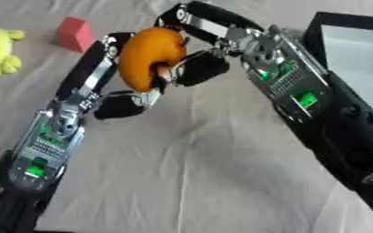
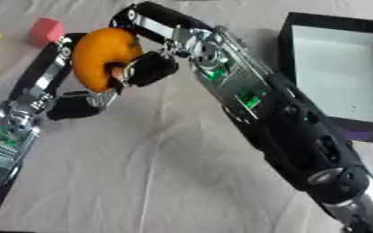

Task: Pick up the objects with one hand, pass them to the other hand, and then place them into the box on the other side of the table.

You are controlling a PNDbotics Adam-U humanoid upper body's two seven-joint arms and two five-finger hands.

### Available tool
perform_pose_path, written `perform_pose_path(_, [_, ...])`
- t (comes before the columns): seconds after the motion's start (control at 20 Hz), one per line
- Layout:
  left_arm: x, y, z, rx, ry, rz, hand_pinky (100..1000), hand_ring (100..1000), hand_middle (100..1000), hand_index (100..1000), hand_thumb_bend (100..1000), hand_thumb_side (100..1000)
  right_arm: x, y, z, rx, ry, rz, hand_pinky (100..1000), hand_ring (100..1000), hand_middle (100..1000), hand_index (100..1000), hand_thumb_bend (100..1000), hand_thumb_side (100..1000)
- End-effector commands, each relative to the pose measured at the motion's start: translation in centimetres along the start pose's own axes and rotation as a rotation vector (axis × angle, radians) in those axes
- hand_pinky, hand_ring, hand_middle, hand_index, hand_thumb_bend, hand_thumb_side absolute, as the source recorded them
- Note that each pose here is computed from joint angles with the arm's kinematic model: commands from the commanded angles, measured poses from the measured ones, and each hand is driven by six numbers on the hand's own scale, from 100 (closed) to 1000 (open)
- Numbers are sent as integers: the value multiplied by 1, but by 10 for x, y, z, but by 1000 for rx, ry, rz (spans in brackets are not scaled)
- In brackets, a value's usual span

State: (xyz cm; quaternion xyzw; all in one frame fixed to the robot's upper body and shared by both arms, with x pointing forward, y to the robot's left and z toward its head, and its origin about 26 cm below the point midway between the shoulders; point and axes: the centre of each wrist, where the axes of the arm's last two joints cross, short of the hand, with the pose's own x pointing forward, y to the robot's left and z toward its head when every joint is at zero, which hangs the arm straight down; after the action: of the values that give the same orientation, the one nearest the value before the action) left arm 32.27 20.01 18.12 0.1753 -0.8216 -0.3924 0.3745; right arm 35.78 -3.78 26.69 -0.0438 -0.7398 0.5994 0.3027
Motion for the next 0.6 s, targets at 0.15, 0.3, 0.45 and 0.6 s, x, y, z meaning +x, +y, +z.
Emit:
perform_pose_path(0.15, [2,5,-1,51,14,2,778,732,709,834,572,420,3,-16,9,-43,-15,16,890,652,473,551,100,156])
perform_pose_path(0.3, [0,5,0,67,36,3,780,734,712,849,627,433,3,-21,14,-61,-9,10,888,649,471,550,100,136])
perform_pose_path(0.45, [-1,4,2,70,44,-2,782,737,716,853,668,450,2,-25,19,-83,4,3,887,648,471,550,100,131])
perform_pose_path(0.6, [-3,5,4,68,52,-13,784,739,718,855,696,464,1,-31,28,-111,14,0,887,647,470,551,100,127])
